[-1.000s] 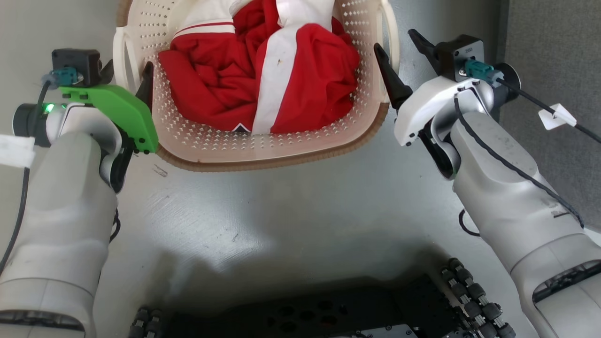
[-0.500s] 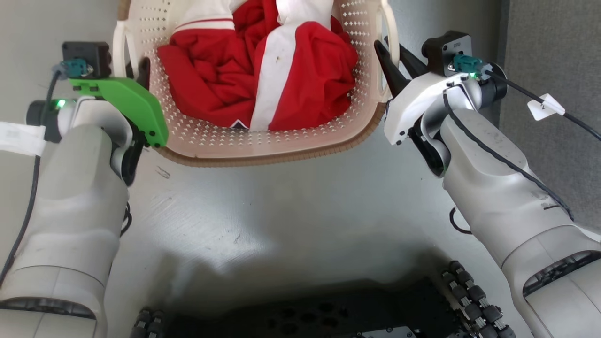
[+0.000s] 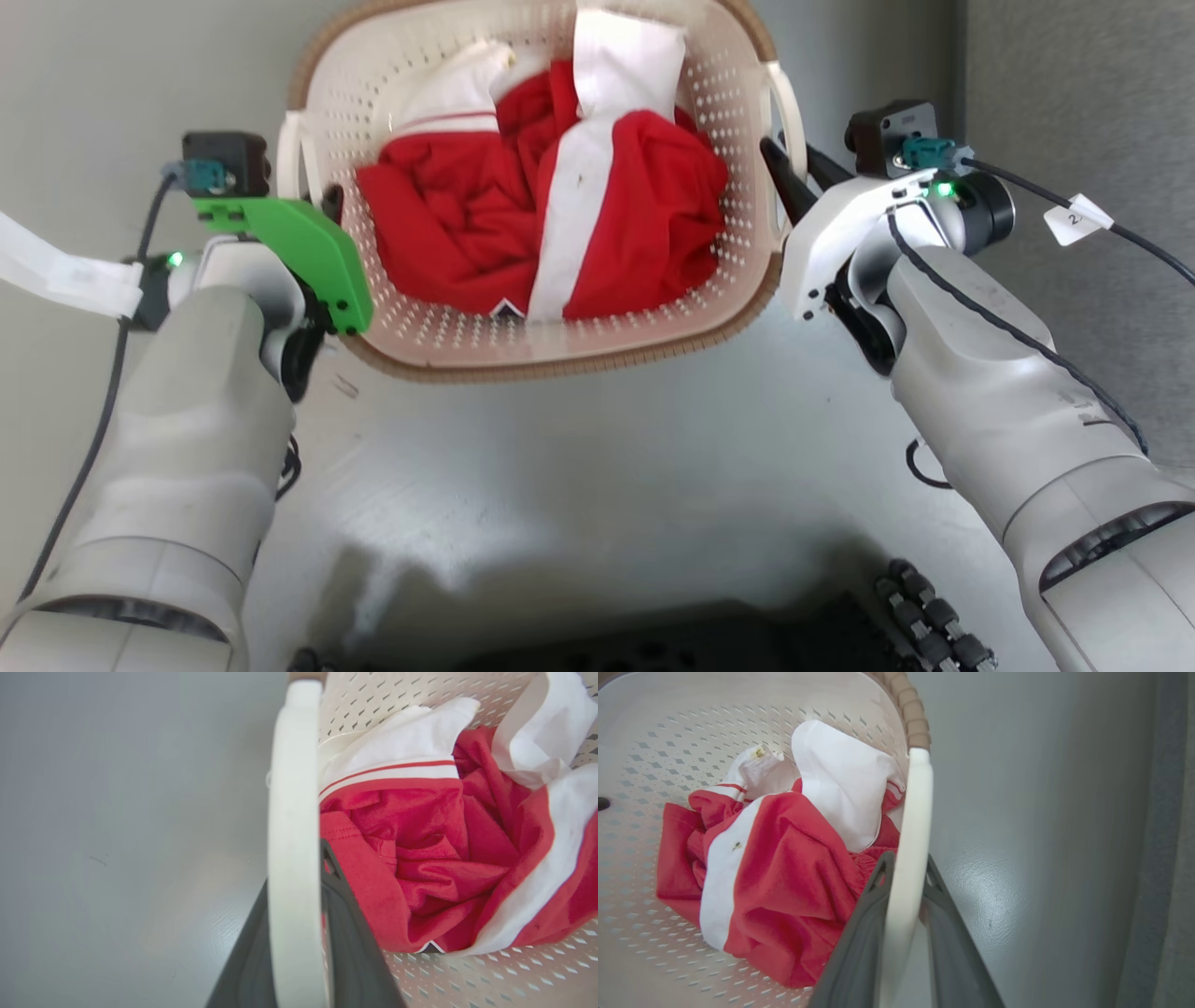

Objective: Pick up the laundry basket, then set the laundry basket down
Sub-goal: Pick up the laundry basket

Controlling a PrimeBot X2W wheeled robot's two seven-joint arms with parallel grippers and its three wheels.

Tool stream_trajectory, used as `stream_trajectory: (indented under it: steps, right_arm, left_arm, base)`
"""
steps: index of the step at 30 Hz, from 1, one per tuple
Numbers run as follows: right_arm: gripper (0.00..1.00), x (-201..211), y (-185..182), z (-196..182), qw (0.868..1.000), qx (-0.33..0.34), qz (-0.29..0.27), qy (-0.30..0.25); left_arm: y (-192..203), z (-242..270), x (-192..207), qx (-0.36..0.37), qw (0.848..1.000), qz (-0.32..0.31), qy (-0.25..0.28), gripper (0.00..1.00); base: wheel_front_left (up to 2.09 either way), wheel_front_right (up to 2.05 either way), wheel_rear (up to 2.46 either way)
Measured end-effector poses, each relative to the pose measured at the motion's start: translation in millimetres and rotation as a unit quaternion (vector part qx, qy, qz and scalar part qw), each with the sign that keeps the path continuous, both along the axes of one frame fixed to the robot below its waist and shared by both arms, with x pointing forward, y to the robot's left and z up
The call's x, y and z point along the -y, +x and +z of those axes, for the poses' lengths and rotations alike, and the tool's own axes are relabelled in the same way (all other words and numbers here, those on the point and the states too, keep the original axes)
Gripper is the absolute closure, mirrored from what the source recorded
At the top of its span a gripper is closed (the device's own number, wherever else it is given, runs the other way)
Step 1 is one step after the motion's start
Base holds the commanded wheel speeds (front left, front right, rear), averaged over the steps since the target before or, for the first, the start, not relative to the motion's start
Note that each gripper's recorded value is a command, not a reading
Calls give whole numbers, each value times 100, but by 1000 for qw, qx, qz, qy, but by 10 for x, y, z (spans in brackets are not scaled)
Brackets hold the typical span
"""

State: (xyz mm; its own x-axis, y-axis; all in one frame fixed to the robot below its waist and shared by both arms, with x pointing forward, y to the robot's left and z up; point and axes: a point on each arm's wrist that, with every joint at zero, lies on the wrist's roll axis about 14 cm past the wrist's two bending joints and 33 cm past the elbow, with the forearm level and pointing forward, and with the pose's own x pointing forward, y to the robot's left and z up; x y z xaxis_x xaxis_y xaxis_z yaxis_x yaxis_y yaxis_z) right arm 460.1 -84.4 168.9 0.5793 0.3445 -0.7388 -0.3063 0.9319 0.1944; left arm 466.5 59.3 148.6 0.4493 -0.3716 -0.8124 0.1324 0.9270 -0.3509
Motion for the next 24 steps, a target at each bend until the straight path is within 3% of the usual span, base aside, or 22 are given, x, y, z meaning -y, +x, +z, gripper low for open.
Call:
stream_trajectory:
  steps: [24]
  right_arm:
    - [100,98,-191,879,1000,-16,-20,-4]
  left_arm:
    - [-199,985,71,-14,1000,0,-12,100]
  base:
    - [0,0,0]
